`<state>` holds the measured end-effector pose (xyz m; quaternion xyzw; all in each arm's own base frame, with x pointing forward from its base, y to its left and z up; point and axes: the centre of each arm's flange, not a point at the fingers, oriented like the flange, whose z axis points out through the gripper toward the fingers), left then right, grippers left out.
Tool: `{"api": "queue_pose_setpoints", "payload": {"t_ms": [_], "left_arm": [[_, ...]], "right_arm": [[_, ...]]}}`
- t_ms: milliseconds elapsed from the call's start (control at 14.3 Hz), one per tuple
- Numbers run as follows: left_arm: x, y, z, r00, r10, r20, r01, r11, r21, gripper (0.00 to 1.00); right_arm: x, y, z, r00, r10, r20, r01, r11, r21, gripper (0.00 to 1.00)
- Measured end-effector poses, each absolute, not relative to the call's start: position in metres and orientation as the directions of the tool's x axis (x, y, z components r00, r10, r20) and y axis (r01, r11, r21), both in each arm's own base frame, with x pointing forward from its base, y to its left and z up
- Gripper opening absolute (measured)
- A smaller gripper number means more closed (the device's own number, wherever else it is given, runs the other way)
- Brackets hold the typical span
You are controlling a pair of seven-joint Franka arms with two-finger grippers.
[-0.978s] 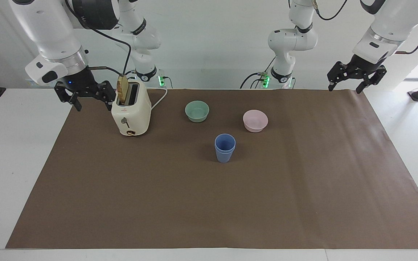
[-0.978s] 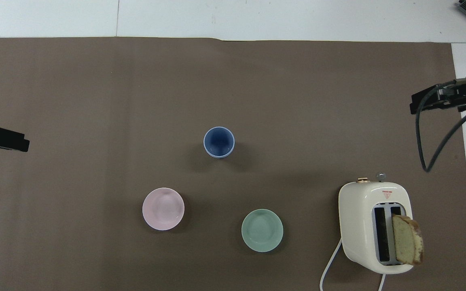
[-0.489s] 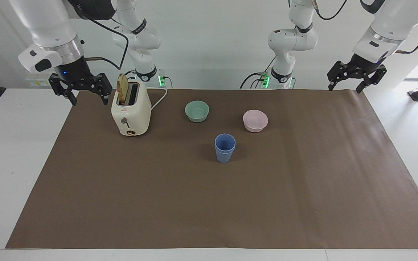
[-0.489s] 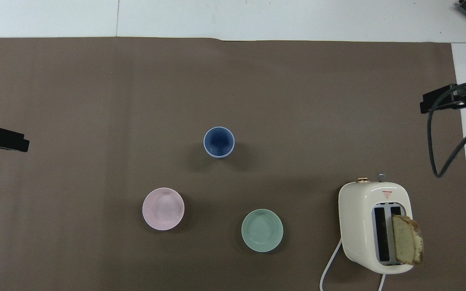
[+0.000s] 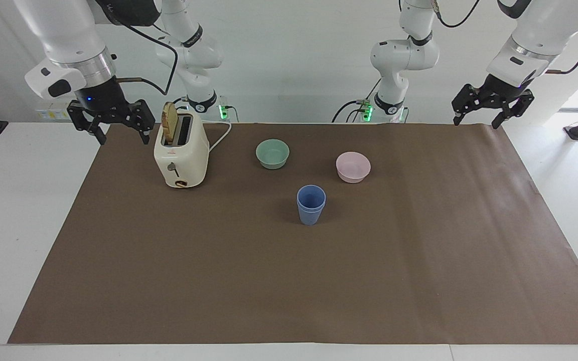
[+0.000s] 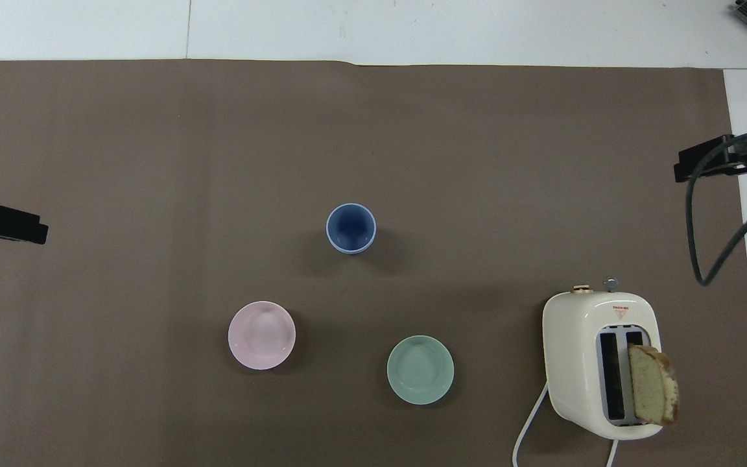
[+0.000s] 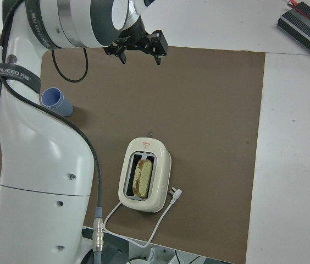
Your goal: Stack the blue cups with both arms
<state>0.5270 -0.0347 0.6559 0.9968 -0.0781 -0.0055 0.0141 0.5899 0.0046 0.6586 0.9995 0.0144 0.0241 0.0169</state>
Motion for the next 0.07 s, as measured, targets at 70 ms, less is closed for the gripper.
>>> {"api": "queue_pose_setpoints", "payload": {"t_ms": [70], "left_arm": [[0.5270,-0.0347,0.6559,0.988,-0.156,-0.009,-0.155,-0.987,0.029,1.00]], "right_arm": [[0.5899,0.0046,0.6586,0.998,0.030,0.048,0.028,-0.999,0.034,1.00]]}}
